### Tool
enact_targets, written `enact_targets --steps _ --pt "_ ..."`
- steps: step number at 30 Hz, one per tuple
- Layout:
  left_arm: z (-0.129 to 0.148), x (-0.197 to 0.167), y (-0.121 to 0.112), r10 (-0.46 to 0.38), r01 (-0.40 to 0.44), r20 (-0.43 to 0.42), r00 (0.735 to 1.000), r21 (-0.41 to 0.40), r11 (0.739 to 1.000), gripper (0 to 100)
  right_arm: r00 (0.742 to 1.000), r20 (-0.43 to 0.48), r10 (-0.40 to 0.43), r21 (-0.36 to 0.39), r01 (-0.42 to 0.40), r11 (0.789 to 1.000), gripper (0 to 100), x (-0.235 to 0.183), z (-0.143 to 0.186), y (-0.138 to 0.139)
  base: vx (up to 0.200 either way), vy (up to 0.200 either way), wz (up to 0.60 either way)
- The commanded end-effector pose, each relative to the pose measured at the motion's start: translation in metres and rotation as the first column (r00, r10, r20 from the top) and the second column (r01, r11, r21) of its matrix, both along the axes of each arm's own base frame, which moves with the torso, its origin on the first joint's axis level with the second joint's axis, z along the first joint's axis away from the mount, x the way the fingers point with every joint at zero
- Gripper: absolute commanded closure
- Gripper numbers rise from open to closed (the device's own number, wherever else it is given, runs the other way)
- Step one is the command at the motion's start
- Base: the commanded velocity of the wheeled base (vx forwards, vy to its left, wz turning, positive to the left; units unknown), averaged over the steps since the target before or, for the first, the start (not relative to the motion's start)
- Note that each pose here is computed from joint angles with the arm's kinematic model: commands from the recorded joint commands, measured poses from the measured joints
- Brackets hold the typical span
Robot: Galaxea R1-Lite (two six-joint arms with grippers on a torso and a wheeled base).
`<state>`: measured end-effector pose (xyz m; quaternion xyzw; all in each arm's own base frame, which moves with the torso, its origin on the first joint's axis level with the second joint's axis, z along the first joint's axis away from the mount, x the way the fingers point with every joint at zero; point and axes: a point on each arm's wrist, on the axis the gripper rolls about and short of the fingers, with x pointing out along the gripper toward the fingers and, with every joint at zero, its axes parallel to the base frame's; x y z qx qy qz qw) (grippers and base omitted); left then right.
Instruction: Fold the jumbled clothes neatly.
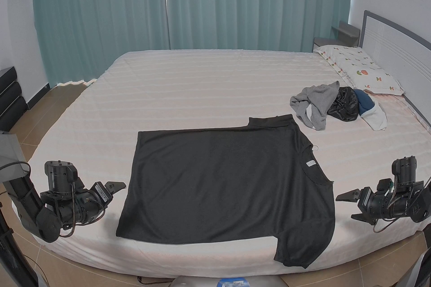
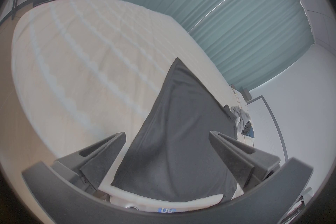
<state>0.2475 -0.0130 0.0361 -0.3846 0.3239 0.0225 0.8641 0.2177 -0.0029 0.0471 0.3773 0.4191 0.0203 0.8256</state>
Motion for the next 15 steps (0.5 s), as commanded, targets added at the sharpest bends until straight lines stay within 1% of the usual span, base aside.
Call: enact_targets --steps 1,2,4,6,8,9,12,15 --pt "-0.009 -0.003 -0.001 -0.004 0.004 -0.045 0.999 -0.004 1.0 0 1.0 -0.023 0.014 -0.017 -0.014 1.0 0 -0.008 -0.006 -0.003 0.0 0.0 0.0" --pt "-0.011 -0.002 -0.001 -0.004 0.004 -0.052 0.999 -0.006 1.0 0 0.999 -0.029 0.033 -0.029 -0.034 0.999 0 -0.005 -0.01 -0.003 0.0 0.0 0.0" --pt "-0.012 -0.002 -0.001 -0.006 0.006 -0.056 0.998 -0.011 1.0 0 0.999 -0.032 0.034 -0.027 -0.035 0.999 0 -0.003 -0.011 -0.003 0.0 0.0 0.0" --pt "-0.013 -0.001 -0.002 -0.027 0.025 -0.061 0.998 -0.029 0.999 0 0.999 -0.004 0.053 -0.01 -0.053 0.999 0 0.004 -0.016 -0.001 0.0 0.0 0.0" --pt "-0.014 -0.001 -0.002 -0.031 0.029 -0.064 0.997 -0.032 0.999 0 0.997 0.017 0.069 0.002 -0.069 0.998 0 0.01 -0.023 0.0 0.0 0.0 0.0" --pt "-0.014 0.0 -0.002 -0.031 0.029 -0.063 0.998 -0.032 0.999 0 0.997 0.02 0.069 0.002 -0.069 0.998 0 0.011 -0.024 0.0 0.0 0.0 0.0" --pt "-0.016 0.001 -0.002 -0.034 0.031 -0.069 0.997 -0.033 0.999 0 0.995 0.073 0.069 -0.006 -0.068 0.998 0 0.024 -0.04 -0.001 0.0 0.0 0.0" --pt "-0.017 0.001 -0.002 -0.032 0.03 -0.071 0.997 -0.032 0.999 0 0.994 0.083 0.067 -0.009 -0.067 0.998 0 0.027 -0.048 -0.002 0.0 0.0 0.0"
